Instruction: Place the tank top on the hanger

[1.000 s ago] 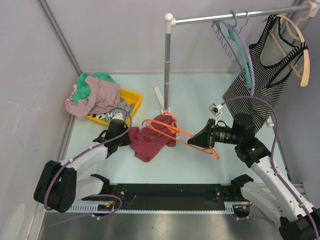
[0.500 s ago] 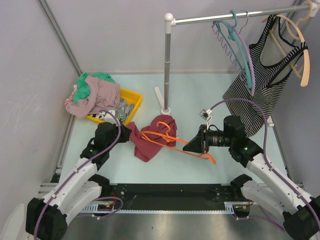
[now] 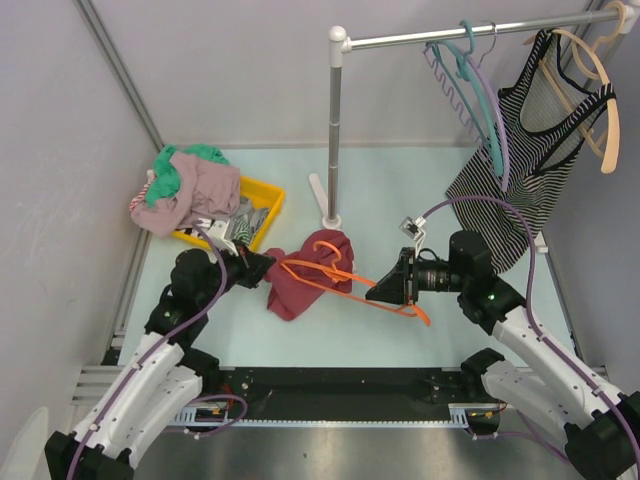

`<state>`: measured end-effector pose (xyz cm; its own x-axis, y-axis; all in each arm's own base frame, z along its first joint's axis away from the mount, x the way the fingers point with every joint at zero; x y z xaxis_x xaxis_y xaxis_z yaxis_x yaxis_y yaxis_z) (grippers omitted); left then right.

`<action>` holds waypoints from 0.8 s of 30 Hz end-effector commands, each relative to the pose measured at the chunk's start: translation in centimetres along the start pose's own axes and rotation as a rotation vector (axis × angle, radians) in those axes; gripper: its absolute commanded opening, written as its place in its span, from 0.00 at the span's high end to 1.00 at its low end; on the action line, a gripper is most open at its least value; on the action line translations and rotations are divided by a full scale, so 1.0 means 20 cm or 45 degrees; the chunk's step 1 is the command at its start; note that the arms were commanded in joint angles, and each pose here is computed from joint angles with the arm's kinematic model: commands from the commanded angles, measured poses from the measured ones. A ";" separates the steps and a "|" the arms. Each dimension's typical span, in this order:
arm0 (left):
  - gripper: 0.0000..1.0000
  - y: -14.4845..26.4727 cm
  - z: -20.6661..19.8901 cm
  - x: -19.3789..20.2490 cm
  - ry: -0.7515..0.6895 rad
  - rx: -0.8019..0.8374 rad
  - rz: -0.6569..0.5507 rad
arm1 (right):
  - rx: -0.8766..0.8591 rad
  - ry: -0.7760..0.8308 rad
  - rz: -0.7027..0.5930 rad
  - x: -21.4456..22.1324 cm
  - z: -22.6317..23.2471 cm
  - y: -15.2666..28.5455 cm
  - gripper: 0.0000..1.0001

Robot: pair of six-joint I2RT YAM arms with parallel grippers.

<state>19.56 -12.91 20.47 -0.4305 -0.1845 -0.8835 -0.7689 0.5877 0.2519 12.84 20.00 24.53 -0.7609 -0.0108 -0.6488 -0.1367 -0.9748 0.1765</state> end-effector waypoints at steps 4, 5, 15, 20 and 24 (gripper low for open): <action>1.00 0.14 -0.26 -0.25 -0.225 0.381 -0.146 | -0.151 0.106 -0.064 -0.10 0.13 0.03 1.00; 1.00 0.15 -0.28 -0.27 -0.238 0.404 -0.150 | -0.162 0.112 -0.066 -0.10 0.14 0.03 1.00; 1.00 0.11 -0.27 -0.37 -0.390 0.366 -0.127 | -0.311 0.114 -0.096 -0.12 0.29 0.13 1.00; 1.00 0.11 -0.28 -0.41 -0.433 0.385 -0.160 | -0.355 0.096 -0.075 -0.10 0.31 0.15 1.00; 1.00 0.16 -0.38 -0.41 -0.461 0.581 -0.169 | -0.347 0.081 -0.065 -0.10 0.30 0.14 1.00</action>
<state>18.50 -14.71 28.51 -0.2077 -0.0314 -0.9777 -0.6068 0.7881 0.1036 11.05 18.81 29.31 -0.7589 0.0480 -0.6495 -0.0504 -0.9986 -0.0150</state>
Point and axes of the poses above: each gripper's point midway between its finger pads, its own y axis back along the fingers, its own z axis along the line the jaws close on, x = y × z, the point moved 5 cm from there along y, back along the fingers, and after that the axes turned 4 degrees about -y, right-handed, at the moved point
